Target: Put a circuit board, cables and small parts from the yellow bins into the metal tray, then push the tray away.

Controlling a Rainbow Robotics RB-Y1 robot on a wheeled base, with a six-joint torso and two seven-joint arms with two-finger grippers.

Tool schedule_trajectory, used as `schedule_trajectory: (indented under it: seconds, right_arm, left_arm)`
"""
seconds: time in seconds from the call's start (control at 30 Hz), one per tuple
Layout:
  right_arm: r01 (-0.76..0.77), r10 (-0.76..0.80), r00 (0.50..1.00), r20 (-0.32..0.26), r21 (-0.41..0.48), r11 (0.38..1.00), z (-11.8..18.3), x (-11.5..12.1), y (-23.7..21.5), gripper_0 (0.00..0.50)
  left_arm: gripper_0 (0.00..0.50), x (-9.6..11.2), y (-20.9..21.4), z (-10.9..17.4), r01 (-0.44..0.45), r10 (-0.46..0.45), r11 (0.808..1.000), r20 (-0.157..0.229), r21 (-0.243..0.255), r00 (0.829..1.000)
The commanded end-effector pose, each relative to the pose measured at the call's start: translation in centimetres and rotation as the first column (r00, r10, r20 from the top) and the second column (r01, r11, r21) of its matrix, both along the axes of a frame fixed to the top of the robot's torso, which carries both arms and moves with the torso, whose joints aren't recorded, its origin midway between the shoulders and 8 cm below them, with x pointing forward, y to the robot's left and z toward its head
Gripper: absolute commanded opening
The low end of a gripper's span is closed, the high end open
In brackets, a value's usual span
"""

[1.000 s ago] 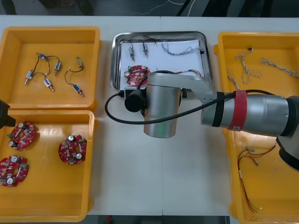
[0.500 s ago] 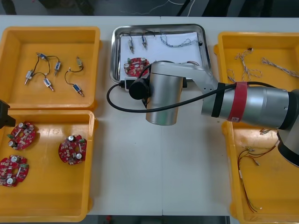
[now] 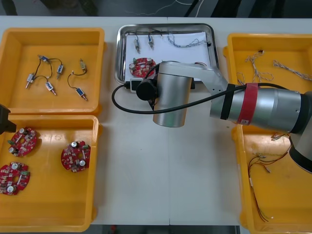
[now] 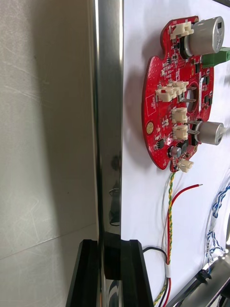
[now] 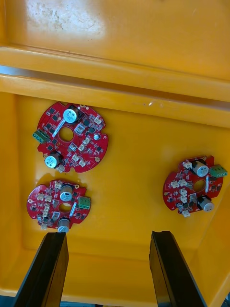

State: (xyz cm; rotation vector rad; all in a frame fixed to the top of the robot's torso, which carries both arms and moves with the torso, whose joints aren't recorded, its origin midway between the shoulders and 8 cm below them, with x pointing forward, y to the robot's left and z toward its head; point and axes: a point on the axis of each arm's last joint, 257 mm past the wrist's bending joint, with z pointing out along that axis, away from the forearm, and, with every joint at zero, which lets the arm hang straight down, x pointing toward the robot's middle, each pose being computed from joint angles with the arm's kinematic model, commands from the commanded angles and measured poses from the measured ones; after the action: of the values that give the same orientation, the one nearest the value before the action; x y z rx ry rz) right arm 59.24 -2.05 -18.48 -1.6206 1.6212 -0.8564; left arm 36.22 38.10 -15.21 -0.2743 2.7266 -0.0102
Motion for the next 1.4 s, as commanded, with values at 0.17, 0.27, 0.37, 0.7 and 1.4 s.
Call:
schedule_trajectory:
  seconds: [0.17,0.27,0.37,0.7,1.4]
  right_arm:
    - [-0.054,0.052,0.997,0.049,0.025,0.998,3.9,0.5,3.0,0.371]
    - [-0.051,0.050,0.998,0.048,0.030,0.998,3.9,0.5,3.1,0.500]
    - [-0.047,0.046,0.999,0.019,0.058,0.997,3.8,0.2,3.4,0.500]
    - [0.004,0.002,0.998,-0.069,0.089,0.996,4.4,-3.2,3.7,0.500]
    - [0.287,-0.209,0.931,-0.298,0.246,0.926,5.0,-15.0,-4.8,0.500]
  left_arm:
    - [0.500,-0.1,0.3,0.8,0.061,-0.062,0.997,0.027,0.037,0.998]
    - [0.500,-0.1,0.3,0.8,0.061,-0.062,0.997,0.027,0.037,0.998]
    - [0.500,-0.1,0.3,0.8,0.061,-0.062,0.997,0.027,0.037,0.998]
    - [0.500,-0.1,0.3,0.8,0.061,-0.062,0.997,0.027,0.037,0.998]
    - [0.500,-0.1,0.3,0.8,0.061,-0.062,0.997,0.027,0.037,0.998]
